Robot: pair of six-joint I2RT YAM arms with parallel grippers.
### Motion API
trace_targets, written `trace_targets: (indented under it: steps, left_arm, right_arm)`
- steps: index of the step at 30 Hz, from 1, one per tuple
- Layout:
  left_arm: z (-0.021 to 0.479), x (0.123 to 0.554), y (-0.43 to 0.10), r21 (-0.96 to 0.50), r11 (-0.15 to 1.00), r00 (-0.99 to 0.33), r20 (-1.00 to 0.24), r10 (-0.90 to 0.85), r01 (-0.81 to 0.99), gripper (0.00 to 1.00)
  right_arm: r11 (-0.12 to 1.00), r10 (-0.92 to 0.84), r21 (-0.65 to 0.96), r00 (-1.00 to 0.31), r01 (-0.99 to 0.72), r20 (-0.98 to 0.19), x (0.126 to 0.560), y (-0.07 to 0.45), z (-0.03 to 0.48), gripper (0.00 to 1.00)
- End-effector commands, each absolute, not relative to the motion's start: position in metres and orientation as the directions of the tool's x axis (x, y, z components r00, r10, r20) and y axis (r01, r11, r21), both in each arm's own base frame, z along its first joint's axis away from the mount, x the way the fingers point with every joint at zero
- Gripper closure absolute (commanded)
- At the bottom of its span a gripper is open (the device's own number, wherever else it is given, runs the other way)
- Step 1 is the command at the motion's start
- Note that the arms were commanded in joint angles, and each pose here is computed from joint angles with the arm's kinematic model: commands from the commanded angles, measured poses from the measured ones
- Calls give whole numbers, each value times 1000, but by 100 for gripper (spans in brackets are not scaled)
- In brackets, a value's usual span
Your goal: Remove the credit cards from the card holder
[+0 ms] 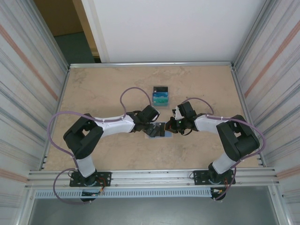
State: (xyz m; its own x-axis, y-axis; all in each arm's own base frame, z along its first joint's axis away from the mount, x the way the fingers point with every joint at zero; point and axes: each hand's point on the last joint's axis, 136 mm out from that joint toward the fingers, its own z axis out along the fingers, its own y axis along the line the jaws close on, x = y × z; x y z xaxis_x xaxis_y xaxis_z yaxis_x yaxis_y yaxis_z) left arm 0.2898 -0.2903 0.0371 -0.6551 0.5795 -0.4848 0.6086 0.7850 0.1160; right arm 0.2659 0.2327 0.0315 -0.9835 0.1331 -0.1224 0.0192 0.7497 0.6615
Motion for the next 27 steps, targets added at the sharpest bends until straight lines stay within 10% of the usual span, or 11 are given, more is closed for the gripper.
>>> trace_targets:
  steps: [1,8,27]
  left_arm:
    - [16,280,-269,198,763,-668,-382,639,616,1]
    - [14,276,-268,194,763,-673,-374,638,616,1]
    - [7,269,-266,170,773,-689,-367,625,611,1]
  right_arm:
    - [736,142,677,-978,1,-152,270,232,42,91]
    - [725,157,688,-979,23,-133,271,234,35,74]
    - [748,166,659,-983,74,-78,270,238,10,72]
